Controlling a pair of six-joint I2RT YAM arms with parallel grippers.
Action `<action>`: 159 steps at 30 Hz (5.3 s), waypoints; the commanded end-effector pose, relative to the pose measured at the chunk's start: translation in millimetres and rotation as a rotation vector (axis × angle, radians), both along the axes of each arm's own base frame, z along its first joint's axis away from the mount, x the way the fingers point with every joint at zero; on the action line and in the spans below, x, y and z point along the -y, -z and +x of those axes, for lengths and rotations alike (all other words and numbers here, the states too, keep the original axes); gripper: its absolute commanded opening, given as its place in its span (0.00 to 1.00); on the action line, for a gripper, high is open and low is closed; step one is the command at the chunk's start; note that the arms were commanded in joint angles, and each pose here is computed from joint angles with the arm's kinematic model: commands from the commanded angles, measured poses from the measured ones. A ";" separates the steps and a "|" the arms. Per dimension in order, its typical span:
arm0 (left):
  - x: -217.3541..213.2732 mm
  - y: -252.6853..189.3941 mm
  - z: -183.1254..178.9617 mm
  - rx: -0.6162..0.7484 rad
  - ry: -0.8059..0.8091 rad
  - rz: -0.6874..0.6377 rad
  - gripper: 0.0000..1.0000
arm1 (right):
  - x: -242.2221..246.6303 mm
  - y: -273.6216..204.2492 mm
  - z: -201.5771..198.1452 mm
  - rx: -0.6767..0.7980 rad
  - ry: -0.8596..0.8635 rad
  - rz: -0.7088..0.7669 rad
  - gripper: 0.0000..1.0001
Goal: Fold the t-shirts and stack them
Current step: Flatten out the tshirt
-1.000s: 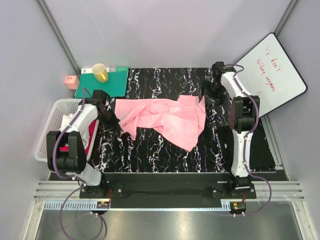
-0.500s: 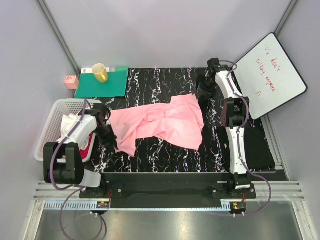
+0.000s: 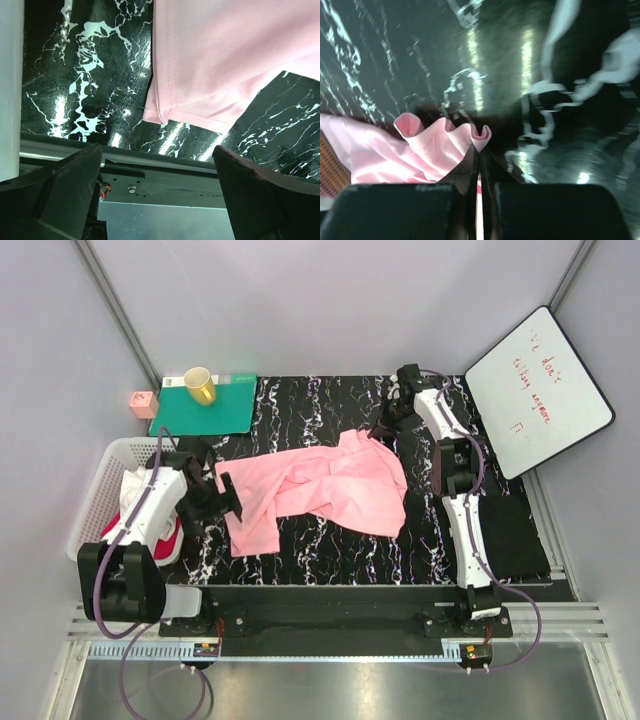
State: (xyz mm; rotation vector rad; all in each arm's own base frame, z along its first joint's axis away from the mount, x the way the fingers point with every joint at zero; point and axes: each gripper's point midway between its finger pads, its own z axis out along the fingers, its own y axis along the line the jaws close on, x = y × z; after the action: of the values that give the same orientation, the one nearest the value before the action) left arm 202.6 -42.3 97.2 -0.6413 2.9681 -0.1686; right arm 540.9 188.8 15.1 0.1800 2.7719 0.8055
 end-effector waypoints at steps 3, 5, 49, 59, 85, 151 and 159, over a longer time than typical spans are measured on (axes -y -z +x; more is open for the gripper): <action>12.5 -1.9 11.7 0.042 0.138 0.025 0.99 | -8.6 9.3 -19.3 -0.030 -0.063 -0.017 0.00; 27.1 -0.1 15.8 0.064 0.241 0.041 0.99 | -6.8 -1.0 -18.7 -0.008 -0.070 -0.022 0.00; 85.4 -23.3 62.6 0.138 0.535 0.485 0.00 | 13.9 -158.4 -10.5 0.263 -0.046 0.053 0.00; 12.4 -217.0 143.7 0.549 0.095 0.553 0.00 | 25.3 -312.6 -34.8 0.572 0.015 0.060 0.00; 27.9 -43.3 -7.6 0.152 0.334 0.461 0.99 | 59.5 -296.3 -151.5 0.427 0.044 -0.057 0.00; 154.1 78.1 315.0 0.254 0.275 -0.218 0.00 | 60.8 -197.5 -176.5 0.190 0.035 -0.085 0.00; 131.7 -59.4 320.7 0.532 0.308 -0.115 0.00 | 63.1 -224.3 -164.4 0.274 0.060 -0.088 0.00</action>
State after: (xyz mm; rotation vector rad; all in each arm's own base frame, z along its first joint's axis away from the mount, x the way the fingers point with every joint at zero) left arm 511.9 -191.2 34.1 -0.1900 2.7830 -0.5292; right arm 359.3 127.6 202.5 0.1428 2.6615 0.6548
